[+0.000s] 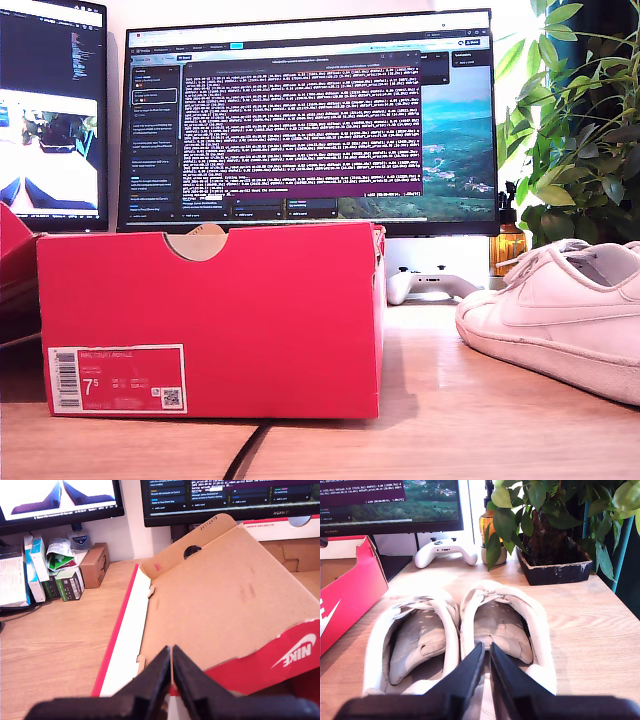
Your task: Pack the white shoes by picking the first shoe and placing it inside the red shoebox, left side, then picking and rotating the second shoe and placing it in the shoebox
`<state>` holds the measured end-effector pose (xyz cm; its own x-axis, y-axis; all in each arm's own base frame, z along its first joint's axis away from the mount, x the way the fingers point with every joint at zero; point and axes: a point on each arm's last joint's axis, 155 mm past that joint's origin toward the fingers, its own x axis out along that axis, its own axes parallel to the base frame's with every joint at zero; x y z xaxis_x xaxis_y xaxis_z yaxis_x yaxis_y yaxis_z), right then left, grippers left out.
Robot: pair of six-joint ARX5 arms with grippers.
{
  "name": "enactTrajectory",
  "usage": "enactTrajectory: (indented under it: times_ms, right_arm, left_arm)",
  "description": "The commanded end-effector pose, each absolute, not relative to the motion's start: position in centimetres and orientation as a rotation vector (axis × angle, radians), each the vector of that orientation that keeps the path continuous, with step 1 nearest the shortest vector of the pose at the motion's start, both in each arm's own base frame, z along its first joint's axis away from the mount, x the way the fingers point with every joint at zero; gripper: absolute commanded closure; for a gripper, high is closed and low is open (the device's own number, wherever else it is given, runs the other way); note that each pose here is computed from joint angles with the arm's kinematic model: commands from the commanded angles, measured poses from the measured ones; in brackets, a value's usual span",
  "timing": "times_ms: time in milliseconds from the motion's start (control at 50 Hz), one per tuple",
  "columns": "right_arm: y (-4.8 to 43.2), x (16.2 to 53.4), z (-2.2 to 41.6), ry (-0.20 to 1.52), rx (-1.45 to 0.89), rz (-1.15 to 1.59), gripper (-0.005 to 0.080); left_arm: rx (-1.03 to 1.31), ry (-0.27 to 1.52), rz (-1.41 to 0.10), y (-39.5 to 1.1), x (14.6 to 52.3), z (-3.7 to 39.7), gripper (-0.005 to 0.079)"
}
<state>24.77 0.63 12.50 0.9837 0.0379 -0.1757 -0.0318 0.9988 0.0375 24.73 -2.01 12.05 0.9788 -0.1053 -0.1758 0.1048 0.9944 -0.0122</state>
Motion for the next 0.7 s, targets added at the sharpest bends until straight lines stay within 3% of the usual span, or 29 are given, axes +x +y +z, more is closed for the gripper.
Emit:
enactTrajectory:
  times_ms: [0,280,680]
  right_arm:
    - [0.9,24.8,12.4,0.172,0.041,0.046,0.0764]
    - [1.0,24.8,12.4,0.173,0.045,0.05,0.0764]
    - [5.2,24.4,16.2,0.101,0.562,0.27,0.0765]
  left_arm:
    - [-0.01,0.219,-0.102,-1.9,24.7,10.2,0.0761]
    - [-0.011,0.219,-0.107,-2.0,24.7,10.3,0.0761]
    - [-0.365,0.201,-0.369,-7.2,23.7,12.6,0.0761]
